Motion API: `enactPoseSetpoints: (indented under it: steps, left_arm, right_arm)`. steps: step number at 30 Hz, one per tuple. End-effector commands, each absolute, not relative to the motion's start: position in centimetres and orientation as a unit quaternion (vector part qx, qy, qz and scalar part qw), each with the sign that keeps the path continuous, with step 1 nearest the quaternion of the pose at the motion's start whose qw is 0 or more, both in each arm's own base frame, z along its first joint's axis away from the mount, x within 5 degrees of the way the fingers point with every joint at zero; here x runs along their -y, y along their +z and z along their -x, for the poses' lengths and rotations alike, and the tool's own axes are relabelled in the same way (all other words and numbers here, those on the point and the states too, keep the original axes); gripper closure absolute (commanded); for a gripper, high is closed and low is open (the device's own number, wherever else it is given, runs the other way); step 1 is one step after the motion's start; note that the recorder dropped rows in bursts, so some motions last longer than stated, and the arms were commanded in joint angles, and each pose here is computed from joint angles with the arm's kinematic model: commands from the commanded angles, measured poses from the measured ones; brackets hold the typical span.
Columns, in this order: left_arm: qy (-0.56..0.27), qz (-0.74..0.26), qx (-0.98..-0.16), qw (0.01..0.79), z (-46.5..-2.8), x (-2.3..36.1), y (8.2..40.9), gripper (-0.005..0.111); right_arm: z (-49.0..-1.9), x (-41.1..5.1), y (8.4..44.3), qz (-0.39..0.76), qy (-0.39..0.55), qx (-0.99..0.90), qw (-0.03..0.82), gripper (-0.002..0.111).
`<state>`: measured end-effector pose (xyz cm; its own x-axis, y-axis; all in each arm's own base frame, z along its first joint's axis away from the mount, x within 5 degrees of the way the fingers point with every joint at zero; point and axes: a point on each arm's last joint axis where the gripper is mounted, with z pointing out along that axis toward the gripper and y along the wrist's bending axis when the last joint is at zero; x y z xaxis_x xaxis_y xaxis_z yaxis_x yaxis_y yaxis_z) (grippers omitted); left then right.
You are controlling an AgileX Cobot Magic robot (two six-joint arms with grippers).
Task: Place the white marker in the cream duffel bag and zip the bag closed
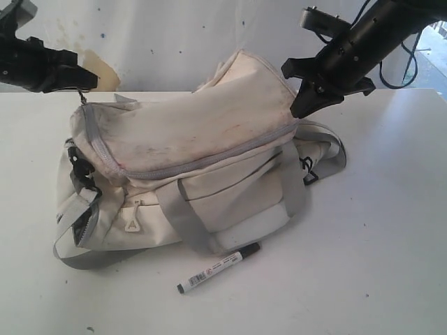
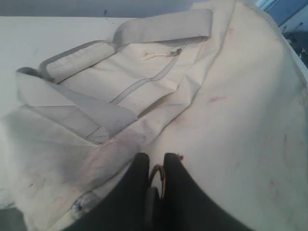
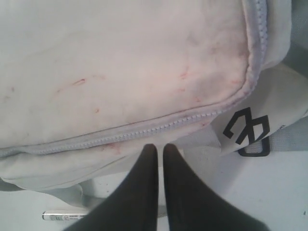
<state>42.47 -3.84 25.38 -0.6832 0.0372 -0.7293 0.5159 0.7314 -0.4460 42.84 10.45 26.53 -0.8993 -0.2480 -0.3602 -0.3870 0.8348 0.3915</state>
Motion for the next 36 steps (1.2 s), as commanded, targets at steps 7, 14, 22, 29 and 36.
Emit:
enactPoseSetpoints:
  steps: [7,14,22,29,36]
  left_arm:
    - [-0.298,-0.232,-0.851,0.365,-42.0,6.7,25.8,0.078]
    - [-0.307,-0.248,-0.849,0.35,-41.7,7.2,25.6,0.052]
    - [-0.309,-0.206,-0.862,0.345,-41.9,7.0,25.5,0.033]
    - [-0.267,-0.067,-0.904,0.326,-42.7,5.6,24.9,0.032]
    - [-0.26,-0.001,-0.911,0.321,-43.0,3.6,24.7,0.032]
  right_arm:
    - [-42.6,-11.0,27.1,0.179,0.234,-0.942,0.161,0.105]
    - [-42.7,-11.0,27.1,0.179,0.233,-0.942,0.162,0.105]
    - [-42.6,-11.5,27.1,0.184,0.236,-0.94,0.162,0.103]
    - [-42.0,-13.7,27.2,0.237,0.234,-0.928,0.169,0.081]
    - [-41.9,-15.2,27.3,0.251,0.233,-0.92,0.188,0.066]
